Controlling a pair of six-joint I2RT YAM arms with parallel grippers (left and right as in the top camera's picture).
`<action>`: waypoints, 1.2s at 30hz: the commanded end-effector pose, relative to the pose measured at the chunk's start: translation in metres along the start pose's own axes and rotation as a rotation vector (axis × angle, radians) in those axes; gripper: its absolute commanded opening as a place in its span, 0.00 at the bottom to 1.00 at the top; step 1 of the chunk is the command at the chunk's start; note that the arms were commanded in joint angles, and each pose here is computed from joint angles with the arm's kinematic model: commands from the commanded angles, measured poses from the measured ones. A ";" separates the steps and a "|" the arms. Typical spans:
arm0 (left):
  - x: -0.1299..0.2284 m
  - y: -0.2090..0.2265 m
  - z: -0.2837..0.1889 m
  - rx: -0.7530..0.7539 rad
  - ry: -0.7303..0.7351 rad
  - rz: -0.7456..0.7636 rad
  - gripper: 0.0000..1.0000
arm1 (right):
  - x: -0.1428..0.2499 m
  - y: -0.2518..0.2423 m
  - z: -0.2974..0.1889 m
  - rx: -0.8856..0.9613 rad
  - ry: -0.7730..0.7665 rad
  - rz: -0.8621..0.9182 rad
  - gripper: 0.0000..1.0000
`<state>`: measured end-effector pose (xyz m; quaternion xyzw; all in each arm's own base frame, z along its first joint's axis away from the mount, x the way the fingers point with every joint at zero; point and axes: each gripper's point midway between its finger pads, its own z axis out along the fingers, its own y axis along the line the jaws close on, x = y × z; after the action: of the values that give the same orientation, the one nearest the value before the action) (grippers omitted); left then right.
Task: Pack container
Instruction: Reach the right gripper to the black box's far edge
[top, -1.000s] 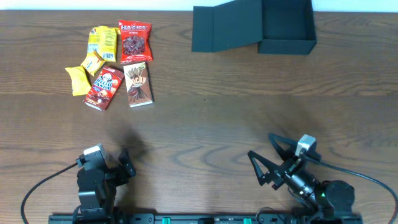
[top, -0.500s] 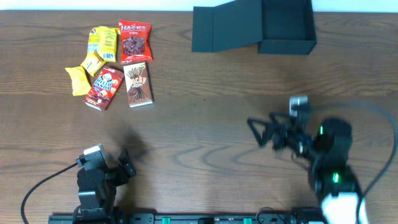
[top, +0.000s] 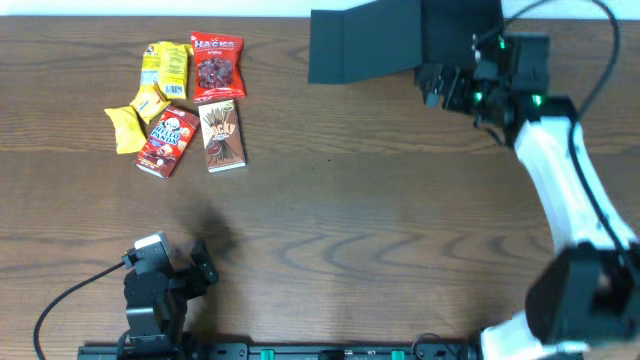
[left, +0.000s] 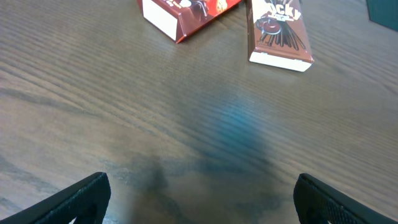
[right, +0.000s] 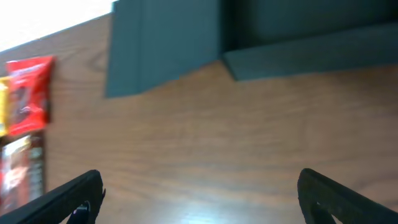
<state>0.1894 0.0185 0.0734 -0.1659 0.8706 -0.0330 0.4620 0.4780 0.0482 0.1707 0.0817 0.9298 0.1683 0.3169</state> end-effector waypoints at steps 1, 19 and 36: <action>0.007 0.001 0.001 -0.003 0.023 0.011 0.95 | -0.023 -0.014 0.010 0.101 -0.018 -0.120 0.99; 0.007 0.001 0.001 -0.003 0.023 0.011 0.95 | -0.061 -0.045 0.113 0.178 -0.029 -0.423 0.99; 0.007 0.001 0.001 -0.003 0.023 0.011 0.95 | -0.046 -0.067 0.142 0.159 0.019 -0.587 0.99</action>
<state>0.1894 0.0185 0.0735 -0.1659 0.8705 -0.0330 0.4622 0.5931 0.0196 0.0688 -0.1610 0.9298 0.0015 0.3310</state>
